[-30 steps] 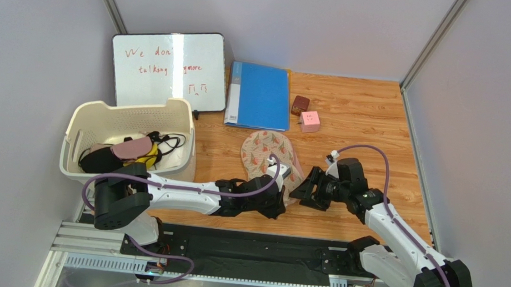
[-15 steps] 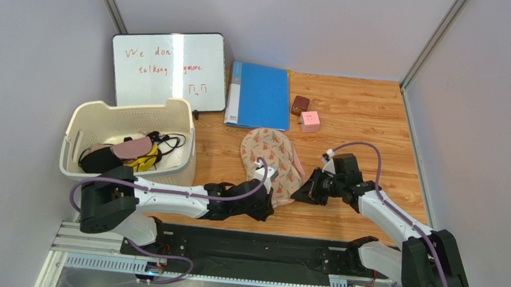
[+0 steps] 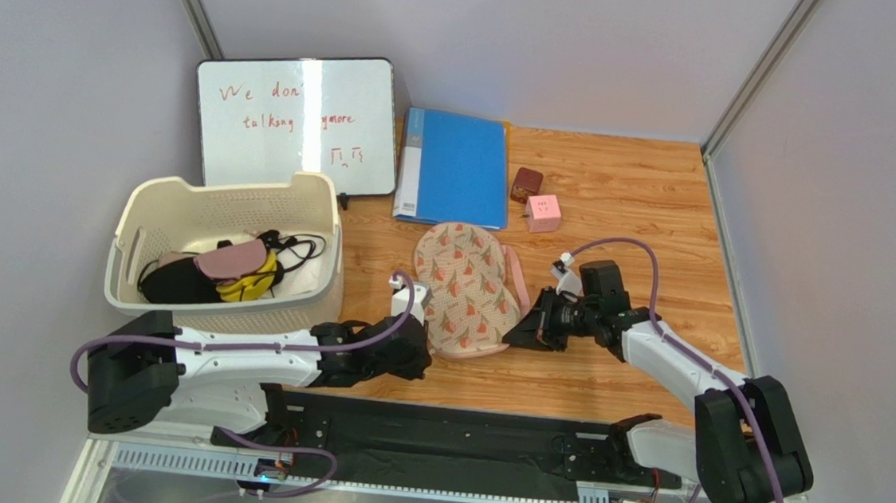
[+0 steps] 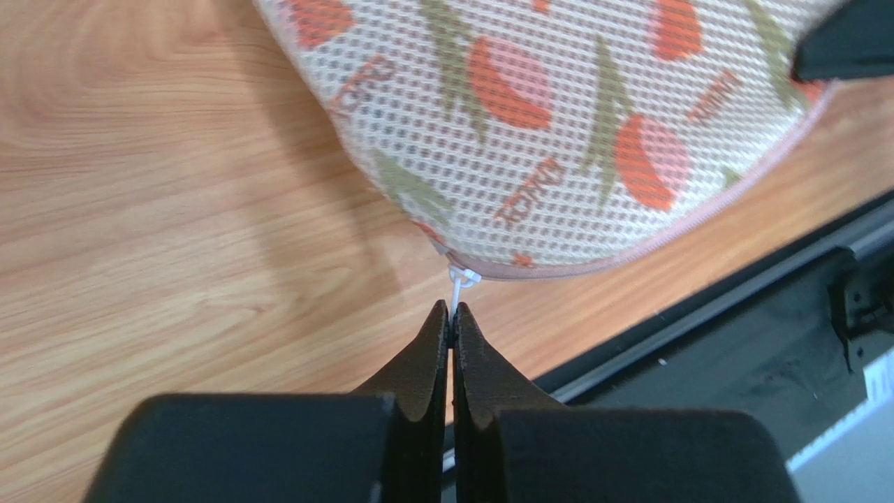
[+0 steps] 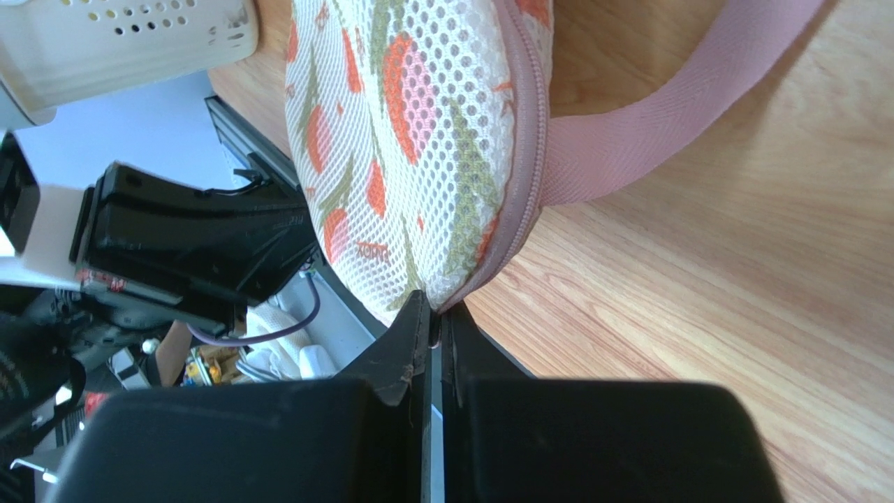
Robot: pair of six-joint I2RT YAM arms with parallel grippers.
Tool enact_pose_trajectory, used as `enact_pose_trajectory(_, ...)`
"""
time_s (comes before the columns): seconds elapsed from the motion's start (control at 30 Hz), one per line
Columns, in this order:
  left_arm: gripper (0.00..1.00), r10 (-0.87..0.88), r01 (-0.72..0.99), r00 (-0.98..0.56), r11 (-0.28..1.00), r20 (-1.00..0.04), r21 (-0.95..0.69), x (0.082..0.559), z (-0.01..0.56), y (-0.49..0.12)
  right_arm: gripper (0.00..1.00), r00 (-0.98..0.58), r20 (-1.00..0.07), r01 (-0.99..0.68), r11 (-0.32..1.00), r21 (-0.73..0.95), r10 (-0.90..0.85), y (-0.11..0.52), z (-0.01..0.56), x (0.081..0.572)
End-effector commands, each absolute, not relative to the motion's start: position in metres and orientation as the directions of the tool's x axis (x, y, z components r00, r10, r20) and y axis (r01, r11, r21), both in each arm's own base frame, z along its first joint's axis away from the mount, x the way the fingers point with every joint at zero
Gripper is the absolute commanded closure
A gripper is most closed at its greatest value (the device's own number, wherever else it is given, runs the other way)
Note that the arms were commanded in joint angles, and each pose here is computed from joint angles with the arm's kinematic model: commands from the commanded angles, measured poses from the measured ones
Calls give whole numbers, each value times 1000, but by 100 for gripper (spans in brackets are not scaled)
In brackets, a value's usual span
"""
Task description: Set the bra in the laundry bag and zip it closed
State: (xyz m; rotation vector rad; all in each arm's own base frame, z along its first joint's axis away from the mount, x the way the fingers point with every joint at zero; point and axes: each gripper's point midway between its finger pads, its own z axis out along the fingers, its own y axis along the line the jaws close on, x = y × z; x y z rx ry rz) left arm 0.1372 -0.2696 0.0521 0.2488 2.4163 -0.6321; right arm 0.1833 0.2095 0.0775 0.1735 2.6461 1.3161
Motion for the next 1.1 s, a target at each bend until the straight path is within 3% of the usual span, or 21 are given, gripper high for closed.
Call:
enact_pose_trajectory(0.0, 100, 33, 241, -796, 933, -605, -266, 150, 39, -238, 100, -965, -207, -86, 555, 827, 160, 218, 96, 204)
enact_pose_trajectory(0.1, 100, 38, 245, -781, 937, -623, -250, 158, 49, -244, 100, -967, -210, -90, 575, 813, 146, 216, 91, 204)
enact_pose_trajectory(0.17, 99, 42, 234, -779, 946, -626, -227, 161, 57, -243, 94, -963, -221, -81, 621, 779, 152, 211, 88, 210)
enact_pose_trajectory(0.2, 95, 39, 232, -775, 946, -630, -228, 162, 62, -242, 87, -970, -200, -61, 661, 748, 137, 205, 81, 205)
enact_pose_trajectory(0.23, 88, 36, 237, -776, 942, -630, -237, 161, 66, -243, 66, -967, -205, -40, 704, 709, 152, 197, 76, 207)
enact_pose_trajectory(0.27, 74, 33, 240, -776, 939, -630, -246, 159, 67, -242, 56, -964, -217, -40, 723, 690, 154, 195, 79, 211)
enact_pose_trajectory(0.33, 62, -3, 250, -760, 921, -649, -297, 156, 81, -242, 36, -960, -226, -23, 757, 652, 166, 185, 79, 208)
enact_pose_trajectory(0.43, 55, -50, 270, -748, 889, -662, -371, 149, 96, -239, 23, -946, -257, 0, 794, 608, 197, 173, 86, 204)
enact_pose_trajectory(0.6, 50, -52, 393, -722, 789, -690, -471, 135, 130, -250, 14, -920, -325, -9, 817, 577, 219, 162, 109, 199)
enact_pose_trajectory(0.67, 48, -50, 454, -696, 742, -716, -493, 130, 145, -259, 9, -891, -409, -76, 825, 560, 195, 164, 122, 199)
enact_pose_trajectory(0.7, 47, -40, 504, -657, 720, -753, -478, 129, 155, -262, 1, -858, -476, -127, 818, 561, 193, 167, 135, 201)
enact_pose_trajectory(0.83, 43, -121, 573, -498, 698, -859, -431, 133, 179, -269, 0, -670, -705, -269, 810, 522, 232, 177, 149, 201)
enact_pose_trajectory(0.9, 43, -199, 614, -431, 650, -880, -448, 132, 197, -277, 0, -559, -753, -267, 784, 561, 348, 170, 148, 202)
enact_pose_trajectory(0.93, 42, -192, 625, -415, 651, -890, -431, 131, 181, -274, 0, -532, -761, -294, 763, 576, 370, 172, 148, 199)
enact_pose_trajectory(1.07, 41, -331, 677, -329, 569, -884, -466, 125, 176, -266, 0, -448, -725, -266, 696, 667, 523, 161, 130, 198)
